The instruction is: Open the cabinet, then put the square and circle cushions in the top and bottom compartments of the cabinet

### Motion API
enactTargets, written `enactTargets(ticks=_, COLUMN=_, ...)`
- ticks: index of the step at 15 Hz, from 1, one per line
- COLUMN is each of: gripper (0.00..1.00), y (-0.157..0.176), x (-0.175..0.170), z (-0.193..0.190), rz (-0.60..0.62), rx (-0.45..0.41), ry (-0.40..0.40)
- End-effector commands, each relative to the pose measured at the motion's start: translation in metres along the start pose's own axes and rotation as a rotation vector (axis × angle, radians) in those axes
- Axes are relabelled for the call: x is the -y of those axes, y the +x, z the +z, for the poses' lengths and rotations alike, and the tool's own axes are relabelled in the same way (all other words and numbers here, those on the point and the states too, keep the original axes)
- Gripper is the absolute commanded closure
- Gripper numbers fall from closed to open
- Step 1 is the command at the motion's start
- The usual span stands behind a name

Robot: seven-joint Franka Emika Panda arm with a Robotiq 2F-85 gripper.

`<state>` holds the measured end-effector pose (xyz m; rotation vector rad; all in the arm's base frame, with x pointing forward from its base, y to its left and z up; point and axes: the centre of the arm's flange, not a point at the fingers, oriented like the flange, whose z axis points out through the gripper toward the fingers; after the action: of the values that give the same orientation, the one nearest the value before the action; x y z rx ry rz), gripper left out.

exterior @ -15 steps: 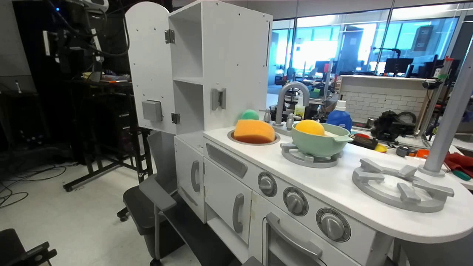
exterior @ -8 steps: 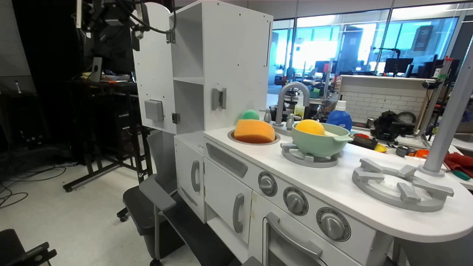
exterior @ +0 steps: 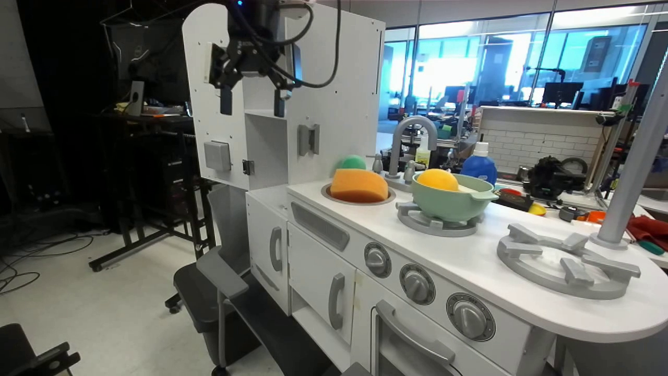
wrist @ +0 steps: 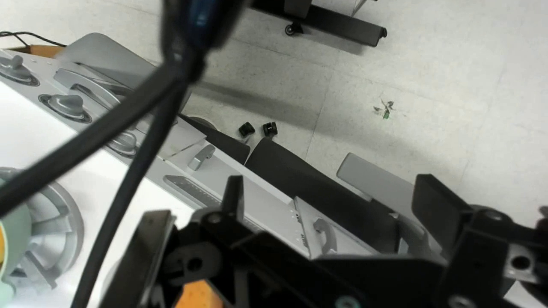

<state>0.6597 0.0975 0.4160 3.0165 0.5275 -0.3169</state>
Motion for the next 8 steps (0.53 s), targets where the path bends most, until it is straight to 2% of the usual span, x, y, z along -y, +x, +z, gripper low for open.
enactTargets(ticks=1, gripper=0.0, y=-0.01, x=-0.042, z=0.027, rz=0.096, rx=-0.063, ry=0.06)
enactTargets(ticks=3, gripper=0.0, y=-0.007, x=-0.059, z=0.042, rz=0.147, rx=-0.088, ry=0.082)
enactTargets(ticks=8, gripper=0.0, y=0.01, x=-0.087, z=0.072, rz=0.342, rx=-0.244, ry=0.195)
